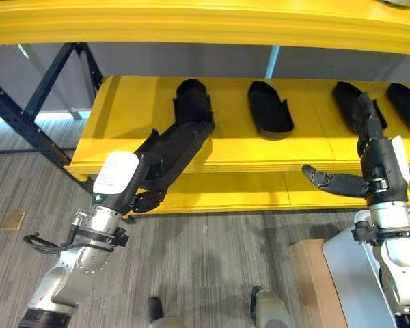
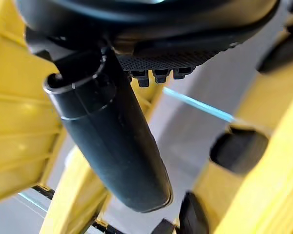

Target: Move parts from the plastic box to the shelf.

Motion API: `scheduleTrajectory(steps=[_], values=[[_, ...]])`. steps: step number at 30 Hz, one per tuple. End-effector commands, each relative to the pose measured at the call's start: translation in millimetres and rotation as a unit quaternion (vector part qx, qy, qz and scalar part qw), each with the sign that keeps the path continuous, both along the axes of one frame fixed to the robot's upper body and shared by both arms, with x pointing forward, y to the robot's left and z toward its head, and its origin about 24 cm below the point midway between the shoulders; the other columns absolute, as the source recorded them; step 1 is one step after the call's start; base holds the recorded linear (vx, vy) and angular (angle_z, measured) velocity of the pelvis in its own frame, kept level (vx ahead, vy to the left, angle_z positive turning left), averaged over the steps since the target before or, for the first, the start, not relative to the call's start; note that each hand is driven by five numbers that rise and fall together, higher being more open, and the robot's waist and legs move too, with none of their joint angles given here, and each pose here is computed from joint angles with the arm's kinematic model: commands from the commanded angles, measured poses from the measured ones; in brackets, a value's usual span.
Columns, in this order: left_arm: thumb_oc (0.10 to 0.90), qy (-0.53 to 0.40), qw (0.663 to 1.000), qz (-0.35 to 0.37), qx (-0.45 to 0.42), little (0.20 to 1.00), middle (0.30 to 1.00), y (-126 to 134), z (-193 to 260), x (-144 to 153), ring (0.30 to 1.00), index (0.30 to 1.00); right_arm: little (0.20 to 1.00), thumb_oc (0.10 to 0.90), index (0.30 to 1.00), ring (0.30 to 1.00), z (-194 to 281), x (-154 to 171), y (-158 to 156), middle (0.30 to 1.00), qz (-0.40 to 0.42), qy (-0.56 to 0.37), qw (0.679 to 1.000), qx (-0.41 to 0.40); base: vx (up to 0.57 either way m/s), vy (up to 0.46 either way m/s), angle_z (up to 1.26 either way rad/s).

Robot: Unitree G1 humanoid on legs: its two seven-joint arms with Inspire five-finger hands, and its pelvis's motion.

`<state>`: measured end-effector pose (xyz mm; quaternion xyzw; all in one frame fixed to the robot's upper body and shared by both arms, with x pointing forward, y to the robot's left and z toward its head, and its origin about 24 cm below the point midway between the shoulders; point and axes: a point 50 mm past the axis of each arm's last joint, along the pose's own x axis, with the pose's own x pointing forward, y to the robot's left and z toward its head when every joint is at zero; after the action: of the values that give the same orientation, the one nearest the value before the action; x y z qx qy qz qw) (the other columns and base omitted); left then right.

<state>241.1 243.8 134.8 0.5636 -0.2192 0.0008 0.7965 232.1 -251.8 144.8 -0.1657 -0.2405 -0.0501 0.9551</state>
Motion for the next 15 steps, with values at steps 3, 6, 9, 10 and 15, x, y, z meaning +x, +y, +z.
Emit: scheduleTrajectory(steps=[3, 6, 9, 10, 15], values=[[0.4, -0.161, 0.984, -0.071, -0.03, 0.3, 0.3, -19.7, 63.6, -4.9, 0.3, 0.3, 1.0, 0.9, 1.0, 1.0, 50.6, -12.0, 0.7, 1.0, 0.005, -0.13, 0.99, -0.056, 0.16, 0.163, 0.11], [0.4, -0.163, 0.984, -0.07, -0.028, 0.3, 0.3, -20.1, 63.7, -4.3, 0.3, 0.3, 1.0, 0.9, 1.0, 1.0, 47.2, -12.9, -0.6, 1.0, 0.0, -0.124, 0.991, -0.053, 0.13, 0.146, 0.03], [0.4, -0.165, 0.983, -0.069, -0.029, 0.3, 0.3, -20.3, 63.9, -3.0, 0.3, 0.3, 1.0, 0.9, 1.0, 1.0, 44.5, -12.0, -0.9, 1.0, -0.003, -0.117, 0.992, -0.049, 0.1, 0.125, -0.05], [0.4, -0.17, 0.983, -0.066, -0.032, 0.3, 0.3, -19.9, 64.6, -3.2, 0.3, 0.3, 1.0, 0.9, 1.0, 1.0, 43.3, -11.3, -1.0, 1.0, -0.004, -0.114, 0.992, -0.05, 0.13, 0.171, -0.1], [0.4, -0.19, 0.98, -0.041, -0.041, 0.3, 0.3, -12.7, 66.2, -7.9, 0.3, 0.3, 1.0, 0.9, 1.0, 1.0, 37.6, -8.6, 0.2, 1.0, 0.002, -0.099, 0.994, -0.04, 0.07, 0.095, -0.07]])
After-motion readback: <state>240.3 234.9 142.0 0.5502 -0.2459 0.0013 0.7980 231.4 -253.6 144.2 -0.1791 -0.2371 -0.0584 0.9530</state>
